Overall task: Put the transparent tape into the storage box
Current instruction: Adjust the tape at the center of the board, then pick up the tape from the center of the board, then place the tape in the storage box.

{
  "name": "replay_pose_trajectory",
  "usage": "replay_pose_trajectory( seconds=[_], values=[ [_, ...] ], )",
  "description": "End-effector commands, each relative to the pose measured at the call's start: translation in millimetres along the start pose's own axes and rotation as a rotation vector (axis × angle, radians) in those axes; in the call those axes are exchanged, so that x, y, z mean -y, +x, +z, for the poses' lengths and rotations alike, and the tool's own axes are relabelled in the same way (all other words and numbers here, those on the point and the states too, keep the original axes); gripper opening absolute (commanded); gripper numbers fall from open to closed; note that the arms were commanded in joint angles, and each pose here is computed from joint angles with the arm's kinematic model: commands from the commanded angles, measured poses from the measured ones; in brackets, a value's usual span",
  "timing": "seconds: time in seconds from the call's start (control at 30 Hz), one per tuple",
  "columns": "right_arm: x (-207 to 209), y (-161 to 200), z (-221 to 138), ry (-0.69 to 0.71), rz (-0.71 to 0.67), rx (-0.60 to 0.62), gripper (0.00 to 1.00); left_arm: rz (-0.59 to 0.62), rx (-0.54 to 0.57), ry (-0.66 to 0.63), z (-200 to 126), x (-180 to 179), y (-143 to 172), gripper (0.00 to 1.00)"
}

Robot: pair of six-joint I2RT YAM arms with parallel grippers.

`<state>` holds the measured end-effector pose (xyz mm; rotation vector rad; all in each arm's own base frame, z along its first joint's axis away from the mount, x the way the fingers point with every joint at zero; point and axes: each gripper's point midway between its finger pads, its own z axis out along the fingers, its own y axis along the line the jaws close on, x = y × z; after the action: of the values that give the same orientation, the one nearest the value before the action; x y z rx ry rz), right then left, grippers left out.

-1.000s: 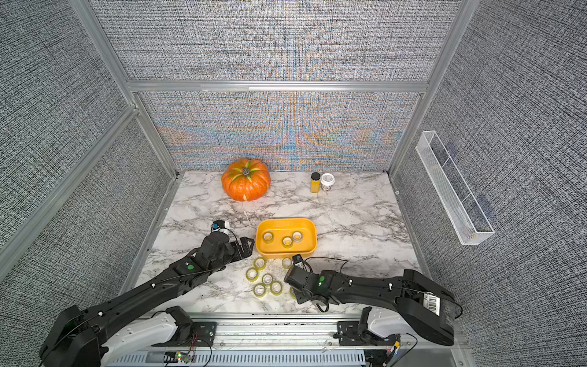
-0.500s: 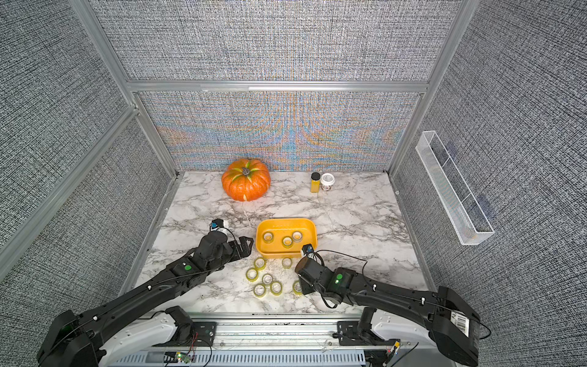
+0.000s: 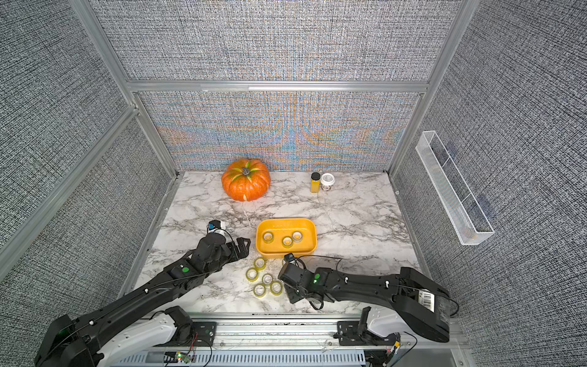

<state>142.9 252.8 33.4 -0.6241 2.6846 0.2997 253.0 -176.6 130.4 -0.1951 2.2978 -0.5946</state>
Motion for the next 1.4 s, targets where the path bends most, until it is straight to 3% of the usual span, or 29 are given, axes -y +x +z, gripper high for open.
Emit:
replay_pose_trajectory(
  seconds=[0.0,0.23,0.33,0.4,0.47,0.67,0.8,0.93,1.03,1.37],
  values=[
    [10,1,8,0.076,-0.011,-0.014,0.44,-0.001,0.018,-0.014,-1,-3,-3,1.00],
    [17,7,16,0.125,-0.019,-0.037,0.40,0.001,0.029,-0.028,-2,-6,-5,1.00],
    [21,6,12,0.140,-0.014,-0.021,0.28,0.001,0.033,-0.030,-2,-6,-6,1.00],
    [24,1,5,0.148,-0.008,0.005,0.14,-0.001,0.037,-0.032,-3,-7,-6,1.00],
    [19,-6,-6,0.114,-0.021,0.028,0.09,-0.008,0.042,-0.039,-4,-8,-7,1.00],
    [-3,-79,-80,-0.004,-0.043,0.254,0.05,-0.048,0.072,0.039,-10,4,-13,1.00],
    [-3,-133,-110,-0.062,-0.051,0.381,0.09,-0.056,0.123,0.071,-16,8,-22,1.00],
    [2,-174,-92,-0.055,-0.062,0.346,0.08,-0.052,0.161,0.148,-21,28,-36,1.00],
    [0,-192,-61,-0.053,-0.067,0.293,0.06,-0.039,0.164,0.135,-23,34,-45,1.00],
    [5,-212,23,0.044,-0.045,0.165,0.09,-0.067,0.149,0.100,-26,15,-31,1.00]
  ],
)
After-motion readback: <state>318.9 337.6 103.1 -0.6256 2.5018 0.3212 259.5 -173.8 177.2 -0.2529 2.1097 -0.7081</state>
